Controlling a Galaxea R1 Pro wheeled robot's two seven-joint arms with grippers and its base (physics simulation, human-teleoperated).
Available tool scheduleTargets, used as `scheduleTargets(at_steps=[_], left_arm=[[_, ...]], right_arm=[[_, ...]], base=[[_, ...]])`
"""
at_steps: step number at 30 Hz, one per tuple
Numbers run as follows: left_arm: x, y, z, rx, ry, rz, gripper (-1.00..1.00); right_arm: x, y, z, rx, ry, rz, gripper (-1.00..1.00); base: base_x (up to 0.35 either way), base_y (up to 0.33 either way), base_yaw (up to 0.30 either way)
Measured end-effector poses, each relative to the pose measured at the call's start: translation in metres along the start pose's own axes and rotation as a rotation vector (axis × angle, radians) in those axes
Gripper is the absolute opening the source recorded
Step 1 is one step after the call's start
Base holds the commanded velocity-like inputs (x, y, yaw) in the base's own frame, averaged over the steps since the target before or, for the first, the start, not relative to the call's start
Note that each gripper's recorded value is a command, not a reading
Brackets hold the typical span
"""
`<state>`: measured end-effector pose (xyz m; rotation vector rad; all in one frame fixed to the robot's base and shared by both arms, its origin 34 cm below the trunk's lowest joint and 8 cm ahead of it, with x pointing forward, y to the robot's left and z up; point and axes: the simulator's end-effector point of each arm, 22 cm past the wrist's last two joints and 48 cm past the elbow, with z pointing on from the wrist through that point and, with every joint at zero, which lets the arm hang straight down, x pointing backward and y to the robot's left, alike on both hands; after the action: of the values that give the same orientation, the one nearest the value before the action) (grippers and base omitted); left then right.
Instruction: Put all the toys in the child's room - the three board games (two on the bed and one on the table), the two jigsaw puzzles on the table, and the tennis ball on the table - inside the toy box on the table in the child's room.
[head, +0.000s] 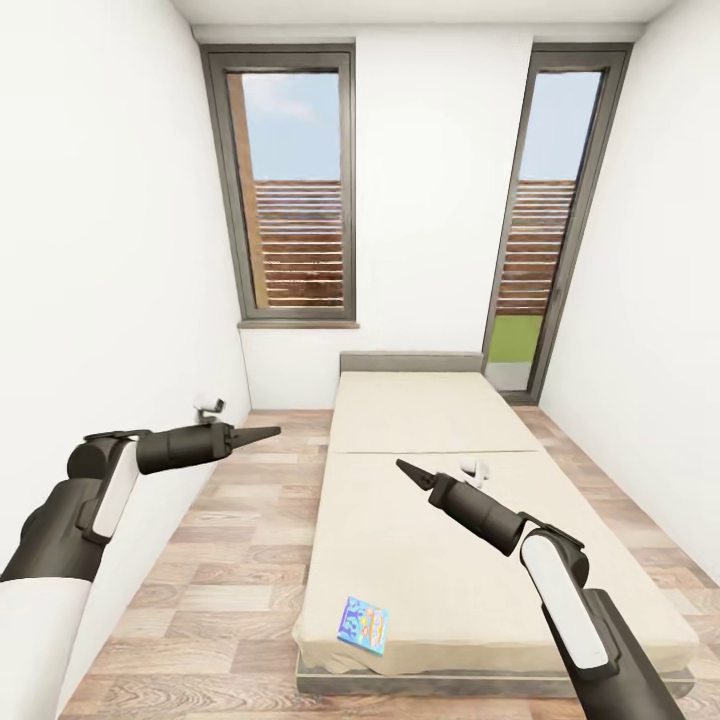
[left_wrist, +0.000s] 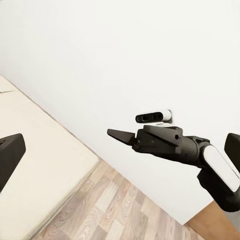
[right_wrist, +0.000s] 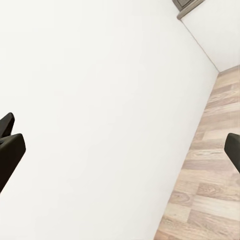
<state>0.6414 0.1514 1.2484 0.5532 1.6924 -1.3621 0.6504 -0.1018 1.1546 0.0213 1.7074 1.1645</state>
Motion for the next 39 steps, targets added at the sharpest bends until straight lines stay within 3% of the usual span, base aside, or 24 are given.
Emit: scheduleTargets(at_steps=[9,14,21,24,28,34,39], left_arm=[[-0.009,0.016,-0.018,-0.032,-0.048,-0.01,1.0],[-0.003,0.032,-0.029,-0.075,-0.038,-0.02,1.0],[0.041,0.091,-0.044,-0.192,0.025,-0.139,1.0],[0.064,0.113,-0.046,-0.221,0.047,-0.204,1.0],[0.077,0.124,-0.047,-0.232,0.056,-0.238,1.0],[0.085,0.133,-0.049,-0.239,0.06,-0.252,1.0],[0.091,0.137,-0.046,-0.237,0.064,-0.255,1.0]], right_arm=[[0.005,-0.009,0.002,0.002,0.001,0.003,1.0],[0.006,-0.013,0.003,0.003,0.002,0.002,1.0],[0.017,-0.018,0.005,-0.009,0.024,0.041,1.0],[0.032,-0.031,0.005,0.013,0.072,0.078,1.0],[0.06,-0.051,0.005,0.045,0.151,0.137,1.0],[0.103,-0.085,0.002,0.097,0.23,0.226,1.0],[0.148,-0.107,-0.013,0.139,0.277,0.297,1.0]], base=[[0.0,0.0,0.0],[0.0,0.0,0.0],[0.0,0.0,0.0],[0.0,0.0,0.0],[0.0,0.0,0.0],[0.0,0.0,0.0],[0.0,0.0,0.0]])
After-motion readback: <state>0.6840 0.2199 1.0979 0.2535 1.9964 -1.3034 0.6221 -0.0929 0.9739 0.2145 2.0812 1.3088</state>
